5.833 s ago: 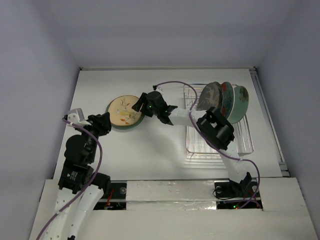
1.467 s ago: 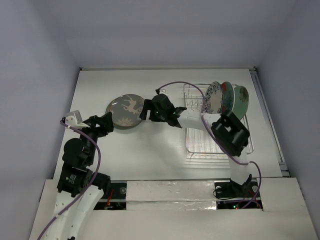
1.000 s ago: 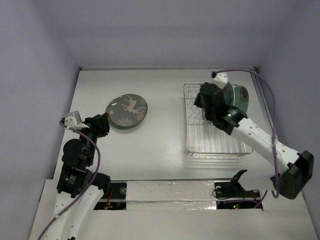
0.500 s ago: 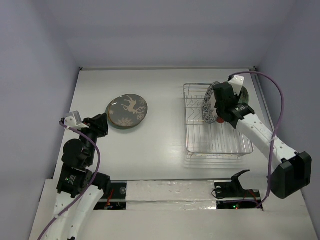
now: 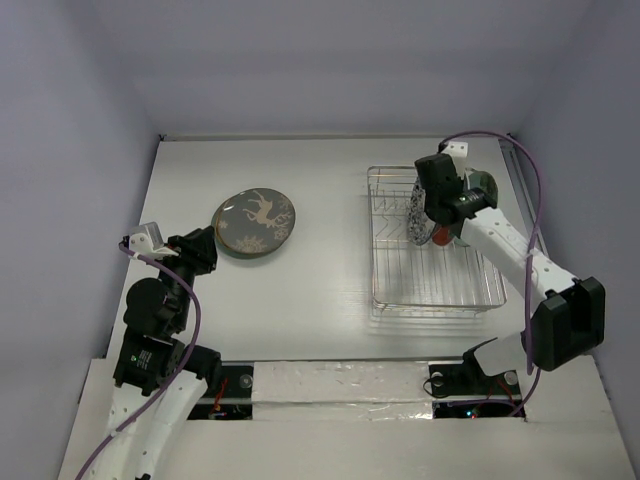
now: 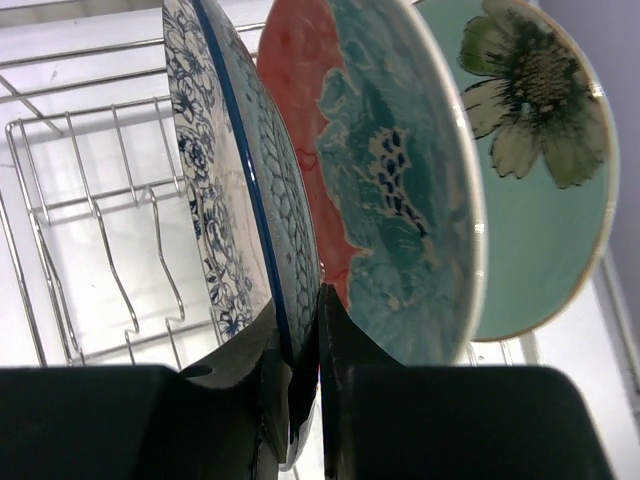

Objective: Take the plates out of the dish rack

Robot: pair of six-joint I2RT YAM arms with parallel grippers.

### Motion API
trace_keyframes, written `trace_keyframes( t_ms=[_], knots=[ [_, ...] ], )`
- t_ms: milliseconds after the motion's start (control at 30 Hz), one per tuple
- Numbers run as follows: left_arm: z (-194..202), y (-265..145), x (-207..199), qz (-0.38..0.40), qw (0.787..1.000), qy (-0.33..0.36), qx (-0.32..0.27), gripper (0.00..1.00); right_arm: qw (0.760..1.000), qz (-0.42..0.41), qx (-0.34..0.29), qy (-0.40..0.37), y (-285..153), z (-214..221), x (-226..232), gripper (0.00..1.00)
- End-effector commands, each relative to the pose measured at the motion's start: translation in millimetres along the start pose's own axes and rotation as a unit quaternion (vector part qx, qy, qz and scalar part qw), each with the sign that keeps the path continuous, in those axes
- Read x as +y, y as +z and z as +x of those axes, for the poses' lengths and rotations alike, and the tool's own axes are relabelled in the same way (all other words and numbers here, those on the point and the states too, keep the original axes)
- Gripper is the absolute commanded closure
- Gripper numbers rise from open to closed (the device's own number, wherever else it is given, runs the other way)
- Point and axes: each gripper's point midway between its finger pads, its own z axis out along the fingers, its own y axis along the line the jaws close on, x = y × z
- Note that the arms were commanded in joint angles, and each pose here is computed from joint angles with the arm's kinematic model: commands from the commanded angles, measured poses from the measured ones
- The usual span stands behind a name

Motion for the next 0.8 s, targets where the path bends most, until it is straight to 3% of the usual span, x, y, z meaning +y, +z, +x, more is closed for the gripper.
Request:
trace_keyframes(
  t_ms=[0, 167, 333, 433, 533, 633, 667, 733, 767],
  knots=[
    [-6, 1, -5, 0.013, 1.0, -0.003, -0.015, 0.73, 0.995, 0.035, -0.078, 0.043, -33, -67, -33, 1.0],
    [-7, 1, -6, 0.013, 1.0, -0.002, -0.016, 0.71, 0.992, 0.024, -0.109, 0.052, -66, -100, -44, 1.0],
    [-6, 1, -6, 0.013, 1.0, -0.003, -0.016, 0.7, 0.982, -0.043, -0.16, 0.086, -115, -129, -37, 1.0],
    [-6, 1, -6, 0.013, 1.0, -0.003, -0.015, 0.7, 0.972, -0.101, -0.186, 0.106, -137, -139, -15, 1.0],
    [-5, 2, -5, 0.012, 1.0, -0.003, -0.013, 0.7, 0.947, -0.212, -0.2, 0.133, -153, -144, 37, 1.0],
    [-3, 3, -5, 0.01, 1.0, -0.002, -0.01, 0.69, 0.905, -0.347, -0.187, 0.161, -172, -137, 115, 1.0],
    [-3, 3, -5, 0.01, 1.0, -0.002, -0.01, 0.69, 0.88, -0.389, -0.199, 0.186, -183, -148, 136, 1.0],
    [-2, 3, -4, 0.009, 1.0, -0.001, -0.008, 0.69, 0.847, -0.468, -0.153, 0.203, -186, -130, 192, 1.0],
    [-2, 3, -4, 0.009, 1.0, -0.001, -0.008, 0.69, 0.803, -0.528, -0.148, 0.233, -208, -139, 214, 1.0]
  ],
)
